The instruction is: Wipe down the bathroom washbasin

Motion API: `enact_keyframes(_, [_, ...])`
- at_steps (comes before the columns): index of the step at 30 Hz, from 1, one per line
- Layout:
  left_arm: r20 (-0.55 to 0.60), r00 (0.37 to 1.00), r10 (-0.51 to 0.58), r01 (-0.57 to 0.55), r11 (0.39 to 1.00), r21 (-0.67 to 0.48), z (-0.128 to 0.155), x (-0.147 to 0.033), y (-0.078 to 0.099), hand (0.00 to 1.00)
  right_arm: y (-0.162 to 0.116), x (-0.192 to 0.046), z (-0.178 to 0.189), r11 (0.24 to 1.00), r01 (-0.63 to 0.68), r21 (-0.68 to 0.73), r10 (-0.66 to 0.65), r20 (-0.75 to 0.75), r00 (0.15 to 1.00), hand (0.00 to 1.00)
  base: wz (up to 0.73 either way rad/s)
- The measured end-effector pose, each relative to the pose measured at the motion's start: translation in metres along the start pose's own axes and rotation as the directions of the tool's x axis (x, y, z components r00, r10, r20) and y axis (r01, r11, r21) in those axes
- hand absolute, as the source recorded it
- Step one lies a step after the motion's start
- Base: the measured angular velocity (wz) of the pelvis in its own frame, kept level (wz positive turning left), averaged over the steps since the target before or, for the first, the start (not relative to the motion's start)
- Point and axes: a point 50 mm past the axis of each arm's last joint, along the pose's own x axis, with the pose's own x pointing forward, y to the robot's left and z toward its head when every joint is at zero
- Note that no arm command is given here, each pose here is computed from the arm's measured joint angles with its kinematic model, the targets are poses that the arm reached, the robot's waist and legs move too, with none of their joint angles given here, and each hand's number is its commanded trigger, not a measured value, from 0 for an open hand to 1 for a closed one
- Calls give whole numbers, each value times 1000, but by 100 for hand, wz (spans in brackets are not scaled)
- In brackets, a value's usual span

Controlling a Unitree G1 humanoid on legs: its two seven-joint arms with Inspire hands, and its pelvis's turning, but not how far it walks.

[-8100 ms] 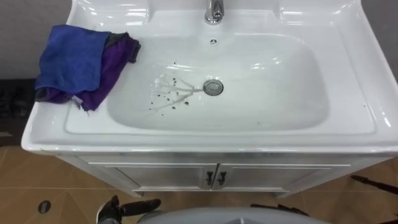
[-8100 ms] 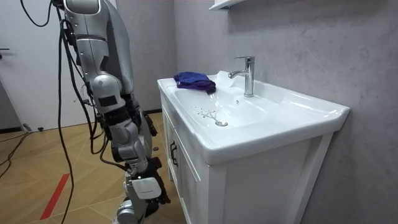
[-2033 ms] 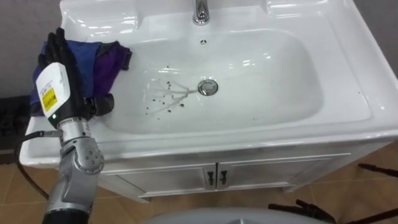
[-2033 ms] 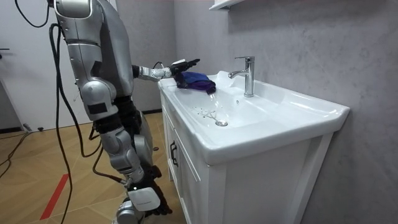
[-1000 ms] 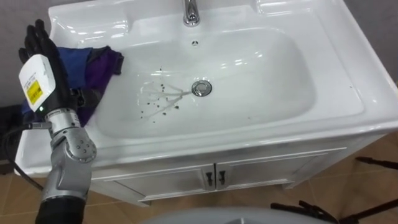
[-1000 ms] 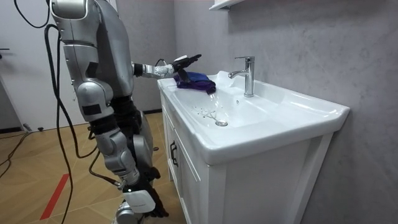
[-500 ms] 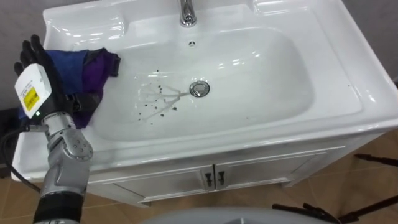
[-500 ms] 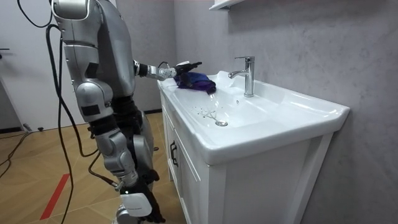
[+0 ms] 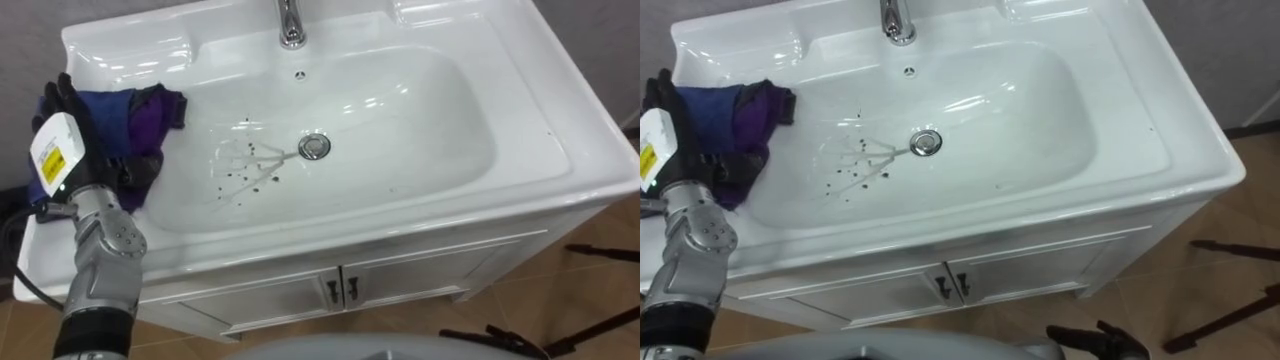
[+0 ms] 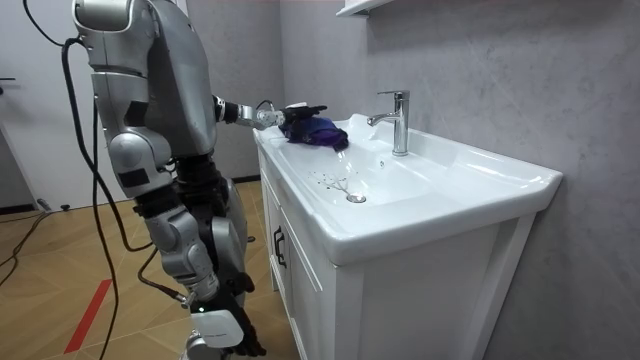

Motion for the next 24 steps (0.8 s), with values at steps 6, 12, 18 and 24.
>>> enact_keyframes(6, [-36, 998, -61, 61, 998, 10, -5, 3, -11, 0, 1, 0, 3, 1000, -5, -9, 5, 11, 1000, 0, -3])
enact_keyframes(12, [-67, 993, -97, 99, 995, 23, -11, 2, -16, 0, 0, 0, 2, 1000, 0, -13, 0, 9, 1000, 0, -12])
enact_keyframes(18, [-87, 987, -135, 138, 990, 27, -16, 0, -20, 100, -4, -1, 2, 1000, 12, -27, -12, 5, 1000, 0, -1])
enact_keyframes(24, [-99, 990, -105, 109, 994, 32, -18, 8, -13, 100, -6, -1, 2, 1000, 17, -20, -17, -17, 1000, 0, -2])
